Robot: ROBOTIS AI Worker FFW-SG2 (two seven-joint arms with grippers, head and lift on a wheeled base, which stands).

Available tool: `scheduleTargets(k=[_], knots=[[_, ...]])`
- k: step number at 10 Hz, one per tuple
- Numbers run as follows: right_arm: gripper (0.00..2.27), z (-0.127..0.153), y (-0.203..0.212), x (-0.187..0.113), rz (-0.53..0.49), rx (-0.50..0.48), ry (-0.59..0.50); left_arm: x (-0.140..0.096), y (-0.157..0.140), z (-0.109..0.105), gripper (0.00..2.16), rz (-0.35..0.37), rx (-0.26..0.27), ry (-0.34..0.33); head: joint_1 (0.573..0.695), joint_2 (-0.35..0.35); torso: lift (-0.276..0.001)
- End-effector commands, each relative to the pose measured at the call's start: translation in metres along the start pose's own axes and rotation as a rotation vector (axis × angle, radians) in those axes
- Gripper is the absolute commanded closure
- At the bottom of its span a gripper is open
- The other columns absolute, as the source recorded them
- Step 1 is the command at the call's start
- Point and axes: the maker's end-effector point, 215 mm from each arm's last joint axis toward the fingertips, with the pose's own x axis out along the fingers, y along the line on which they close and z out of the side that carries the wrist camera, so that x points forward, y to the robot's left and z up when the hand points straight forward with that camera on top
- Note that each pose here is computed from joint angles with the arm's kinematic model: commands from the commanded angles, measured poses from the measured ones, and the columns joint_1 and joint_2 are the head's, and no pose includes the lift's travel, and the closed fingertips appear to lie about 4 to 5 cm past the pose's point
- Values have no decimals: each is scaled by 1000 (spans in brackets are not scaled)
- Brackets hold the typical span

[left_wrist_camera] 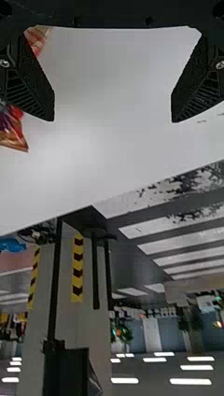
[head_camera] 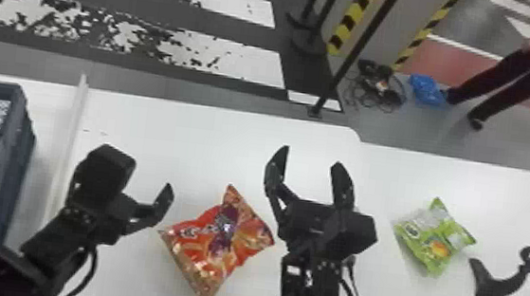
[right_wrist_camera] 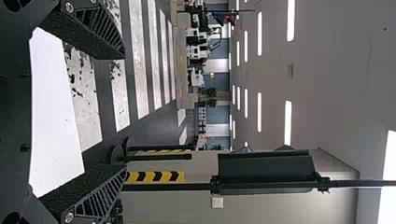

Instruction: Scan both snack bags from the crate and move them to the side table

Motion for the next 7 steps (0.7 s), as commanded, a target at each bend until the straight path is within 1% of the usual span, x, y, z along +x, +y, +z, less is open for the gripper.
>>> scheduleTargets(k=[1,2,3,4,5,6,7], knots=[[90,-2,1,0,1,-1,3,-18,51,28,66,89,-46,-111,695,-283,-29],[90,-2,1,0,-1,2,4,-32,87,34,66,147,-78,-140,695,-239,-29],[90,-4,5,0,14,9,10,-52,121,48,66,204,-130,-215,695,-194,-29],[87,-6,7,0,24,11,16,-72,149,58,66,263,-135,-273,695,-168,-29],[87,-10,8,-1,25,11,26,-89,175,66,66,310,-147,-314,695,-113,-29],[87,-12,10,-3,28,13,31,-106,196,71,66,344,-149,-339,695,-72,-29],[87,-15,12,-5,33,10,41,-120,214,69,66,363,-157,-351,695,-34,-29]])
